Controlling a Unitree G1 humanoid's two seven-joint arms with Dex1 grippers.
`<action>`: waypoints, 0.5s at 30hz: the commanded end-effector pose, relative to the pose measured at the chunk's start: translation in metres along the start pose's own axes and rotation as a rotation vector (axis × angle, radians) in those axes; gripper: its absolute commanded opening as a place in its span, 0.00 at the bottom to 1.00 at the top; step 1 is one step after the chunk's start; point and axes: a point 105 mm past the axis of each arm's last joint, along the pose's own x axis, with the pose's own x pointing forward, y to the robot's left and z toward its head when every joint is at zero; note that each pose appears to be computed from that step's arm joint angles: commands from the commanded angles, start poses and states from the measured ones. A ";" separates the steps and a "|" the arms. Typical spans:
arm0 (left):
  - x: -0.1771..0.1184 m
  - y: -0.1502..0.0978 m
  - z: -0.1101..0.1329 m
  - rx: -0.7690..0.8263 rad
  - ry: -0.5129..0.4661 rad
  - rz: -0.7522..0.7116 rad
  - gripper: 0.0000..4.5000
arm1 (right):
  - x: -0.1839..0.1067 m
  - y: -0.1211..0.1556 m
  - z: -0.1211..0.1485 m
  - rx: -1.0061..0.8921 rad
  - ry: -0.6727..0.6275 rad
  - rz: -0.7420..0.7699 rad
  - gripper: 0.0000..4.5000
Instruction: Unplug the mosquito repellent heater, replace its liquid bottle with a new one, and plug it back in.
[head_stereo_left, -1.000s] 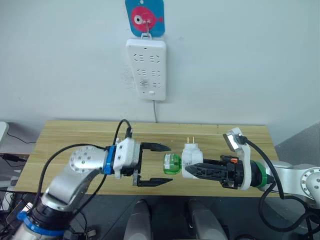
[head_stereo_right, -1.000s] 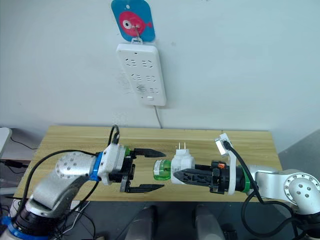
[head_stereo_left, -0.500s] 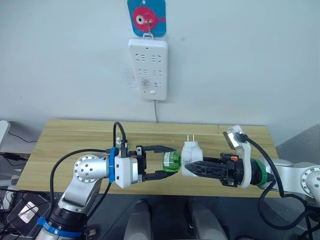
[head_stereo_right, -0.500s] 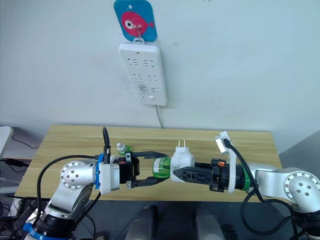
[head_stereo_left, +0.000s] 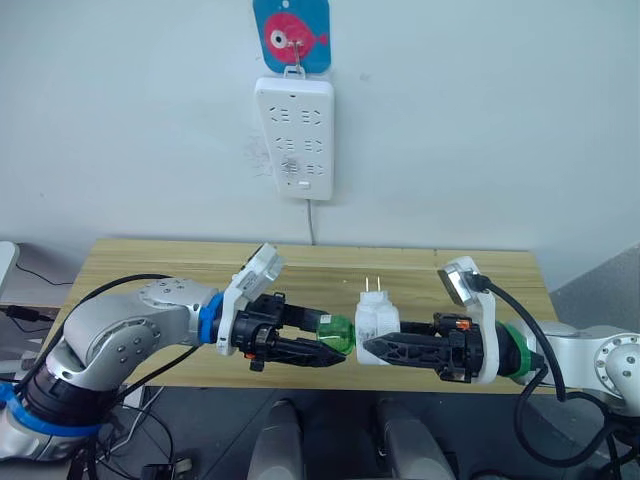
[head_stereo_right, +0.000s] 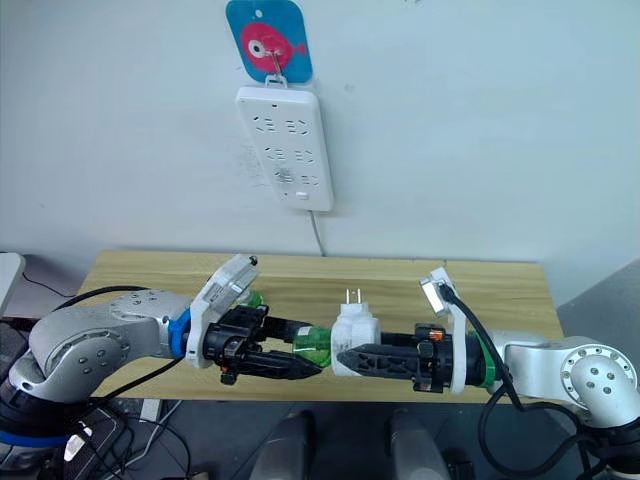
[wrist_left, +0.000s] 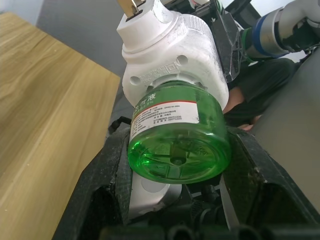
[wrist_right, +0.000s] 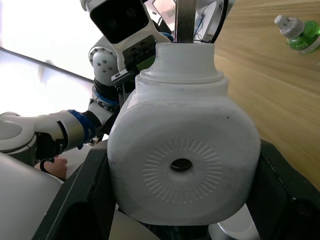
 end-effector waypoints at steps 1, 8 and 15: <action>-0.007 0.014 0.005 0.088 -0.030 0.121 0.50 | -0.002 0.005 0.001 -0.020 -0.001 0.004 0.67; -0.010 0.019 -0.033 0.544 0.081 0.177 0.87 | -0.003 0.005 0.002 -0.014 -0.011 0.001 0.67; -0.005 0.010 -0.019 1.009 -0.129 0.265 0.87 | -0.003 0.005 0.001 -0.015 -0.009 0.001 0.67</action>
